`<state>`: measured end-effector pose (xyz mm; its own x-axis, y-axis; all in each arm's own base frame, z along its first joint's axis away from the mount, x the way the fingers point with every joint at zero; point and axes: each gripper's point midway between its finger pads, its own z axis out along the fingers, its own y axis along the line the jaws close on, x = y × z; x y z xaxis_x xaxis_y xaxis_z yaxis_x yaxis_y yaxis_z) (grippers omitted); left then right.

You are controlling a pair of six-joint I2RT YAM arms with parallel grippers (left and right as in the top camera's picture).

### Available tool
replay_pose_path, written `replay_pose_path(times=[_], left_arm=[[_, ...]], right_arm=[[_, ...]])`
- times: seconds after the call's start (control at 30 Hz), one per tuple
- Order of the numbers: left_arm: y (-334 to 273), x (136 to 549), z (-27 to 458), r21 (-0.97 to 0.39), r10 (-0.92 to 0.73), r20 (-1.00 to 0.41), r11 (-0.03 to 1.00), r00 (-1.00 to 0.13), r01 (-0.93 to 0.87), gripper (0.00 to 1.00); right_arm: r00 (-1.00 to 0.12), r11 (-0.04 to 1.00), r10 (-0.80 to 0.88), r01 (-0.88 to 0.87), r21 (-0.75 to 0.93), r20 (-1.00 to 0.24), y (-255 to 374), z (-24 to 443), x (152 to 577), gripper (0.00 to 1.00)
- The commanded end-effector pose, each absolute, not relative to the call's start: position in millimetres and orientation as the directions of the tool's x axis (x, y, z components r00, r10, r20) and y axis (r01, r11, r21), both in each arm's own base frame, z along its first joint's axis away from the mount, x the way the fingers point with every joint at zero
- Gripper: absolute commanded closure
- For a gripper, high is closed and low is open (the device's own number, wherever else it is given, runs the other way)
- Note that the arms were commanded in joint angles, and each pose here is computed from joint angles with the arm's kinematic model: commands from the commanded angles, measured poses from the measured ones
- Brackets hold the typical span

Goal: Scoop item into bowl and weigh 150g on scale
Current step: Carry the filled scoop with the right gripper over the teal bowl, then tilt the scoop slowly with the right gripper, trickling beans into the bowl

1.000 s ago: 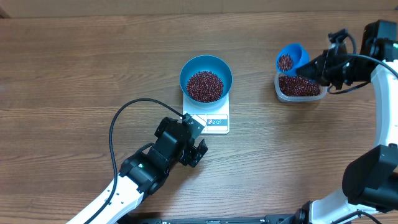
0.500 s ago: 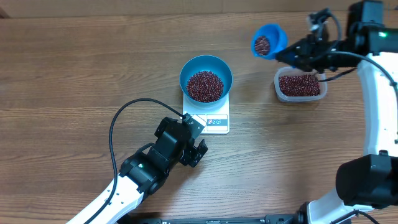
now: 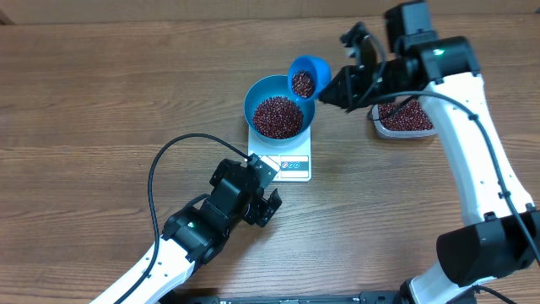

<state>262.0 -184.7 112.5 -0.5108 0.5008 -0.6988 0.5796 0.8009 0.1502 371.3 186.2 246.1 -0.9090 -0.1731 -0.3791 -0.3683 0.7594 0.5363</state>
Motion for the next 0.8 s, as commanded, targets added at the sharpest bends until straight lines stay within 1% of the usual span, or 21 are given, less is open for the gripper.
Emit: replay_pose_path(times=[0.0, 0.23, 0.33, 0.77], left_arm=[[-182.7, 261.6, 112.6, 0.158, 0.506, -0.700, 0.798, -0.504, 0.582, 0.00], [-182.7, 261.6, 112.6, 0.158, 0.506, -0.700, 0.798, -0.504, 0.582, 0.01], [-182.7, 261.6, 112.6, 0.158, 0.506, -0.700, 0.798, -0.504, 0.582, 0.00], [-182.8, 261.6, 112.7, 0.158, 0.506, -0.700, 0.798, -0.504, 0.582, 0.00]], right_arm=[[-0.859, 0.822, -0.221, -0.419, 0.385, -0.462, 190.1, 258.6, 374.1, 0.96], [-0.792, 0.874, -0.329, -0.462, 0.151, -0.515, 209.4, 252.7, 376.9, 0.96], [-0.768, 0.877, -0.352, -0.471, 0.100, -0.535, 216.2, 254.3, 378.2, 0.96], [-0.762, 0.874, -0.352, -0.475, 0.099, -0.544, 218.8, 255.8, 379.3, 0.96]])
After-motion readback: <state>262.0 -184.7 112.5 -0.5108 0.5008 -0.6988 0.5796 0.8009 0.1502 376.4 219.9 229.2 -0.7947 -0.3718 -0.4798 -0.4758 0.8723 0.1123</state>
